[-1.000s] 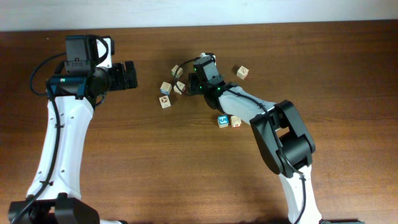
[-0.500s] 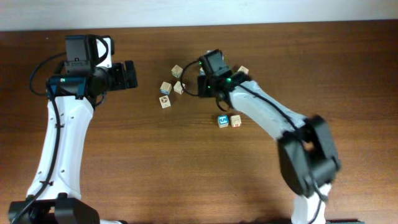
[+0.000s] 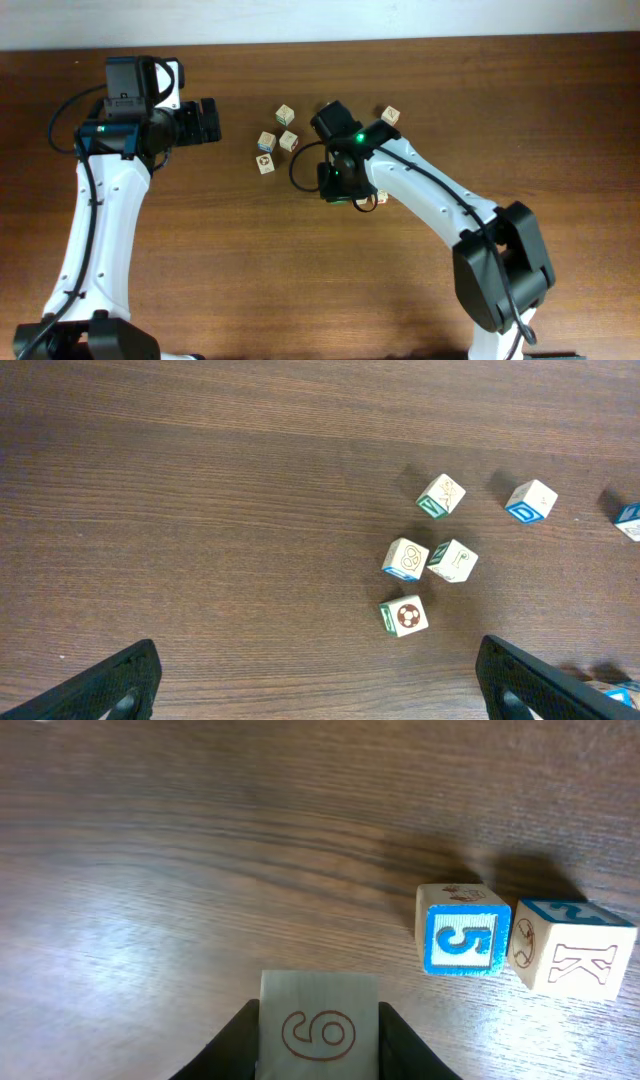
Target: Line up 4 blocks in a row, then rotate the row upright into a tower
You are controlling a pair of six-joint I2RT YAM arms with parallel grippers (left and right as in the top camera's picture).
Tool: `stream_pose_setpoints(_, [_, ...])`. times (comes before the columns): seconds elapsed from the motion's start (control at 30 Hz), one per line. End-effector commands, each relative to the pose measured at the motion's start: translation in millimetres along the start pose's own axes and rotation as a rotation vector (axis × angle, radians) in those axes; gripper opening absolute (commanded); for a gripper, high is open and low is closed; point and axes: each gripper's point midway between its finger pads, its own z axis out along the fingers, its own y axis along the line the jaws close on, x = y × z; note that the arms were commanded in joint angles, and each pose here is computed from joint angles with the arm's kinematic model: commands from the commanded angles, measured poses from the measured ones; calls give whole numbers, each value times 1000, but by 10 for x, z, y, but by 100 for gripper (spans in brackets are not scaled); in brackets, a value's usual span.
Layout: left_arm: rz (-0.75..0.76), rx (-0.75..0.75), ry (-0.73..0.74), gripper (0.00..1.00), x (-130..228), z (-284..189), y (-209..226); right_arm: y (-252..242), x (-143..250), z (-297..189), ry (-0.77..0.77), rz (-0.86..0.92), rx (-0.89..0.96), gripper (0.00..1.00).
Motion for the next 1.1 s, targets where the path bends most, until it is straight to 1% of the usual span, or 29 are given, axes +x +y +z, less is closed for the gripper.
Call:
stream_pose_setpoints(0.0, [-12, -5, -17, 99, -65, -29, 4, -140, 127, 318, 46, 32, 69, 31])
stream_pose_setpoints(0.07, [-12, -5, -17, 99, -65, -29, 4, -182, 132, 429, 42, 53, 84, 31])
stream_pose_setpoints(0.1, [-12, -5, -17, 99, -65, -29, 4, -187, 124, 462, 43, 54, 85, 38])
stream_pose_setpoints(0.13, [-12, -5, -17, 99, -65, -29, 4, -182, 114, 471, 39, 54, 83, 47])
stream_pose_setpoints(0.17, [-12, -5, -17, 99, -65, -29, 4, -182, 85, 473, 26, 53, 85, 53])
stream_pose_setpoints(0.2, [-12, -5, -17, 99, -65, -29, 4, -175, 60, 475, 16, 52, 83, 54])
stream_pose_setpoints(0.3, [-12, -5, -17, 99, -65, -29, 4, -133, -161, 416, -60, 24, 64, 54])
stream_pose_setpoints(0.37, [-12, -5, -17, 99, -65, -29, 4, -252, -595, 69, -165, 47, 58, 54])
stream_pose_setpoints(0.4, [-12, -5, -17, 99, -65, -29, 4, -391, -849, -110, -232, 89, 65, 54])
stream_pose_setpoints(0.43, [-12, -5, -17, 99, -65, -29, 4, -654, -1143, -232, -316, 154, 62, 54])
stream_pose_setpoints(0.5, [-12, -5, -17, 99, -65, -29, 4, -979, -1403, -189, -381, 233, 60, 54])
stream_pose_setpoints(0.53, [-12, -5, -17, 99, -65, -29, 4, -1105, -1530, -59, -405, 256, 60, 54])
stream_pose_setpoints(0.57, [-12, -5, -17, 99, -65, -29, 4, -1228, -1580, 70, -419, 307, 95, 54])
stream_pose_setpoints(0.6, [-12, -5, -17, 99, -65, -29, 4, -1380, -1618, 241, -436, 370, 150, 59])
stream_pose_setpoints(0.63, [-12, -5, -17, 99, -65, -29, 4, -1411, -1670, 345, -451, 372, 159, 61])
stream_pose_setpoints(0.7, [-12, -5, -17, 99, -65, -29, 4, -1474, -1726, 444, -476, 379, 184, 61])
stream_pose_setpoints(0.8, [-12, -5, -17, 99, -65, -29, 4, -1573, -1774, 443, -516, 411, 232, 63])
stream_pose_setpoints(0.87, [-12, -5, -17, 99, -65, -29, 4, -1562, -1865, 482, -551, 412, 217, 61])
stream_pose_setpoints(0.9, [-12, -5, -17, 99, -65, -29, 4, -1568, -1877, 544, -553, 412, 216, 56])
stream_pose_setpoints(0.97, [-12, -5, -17, 99, -65, -29, 4, -1570, -1870, 569, -548, 399, 220, 40])
stream_pose_setpoints(1.03, [-12, -5, -17, 99, -65, -29, 4, -1569, -1871, 569, -545, 378, 225, 35])
stream_pose_setpoints(1.07, [-12, -5, -17, 99, -65, -29, 4, -1569, -1868, 571, -544, 378, 226, 29])
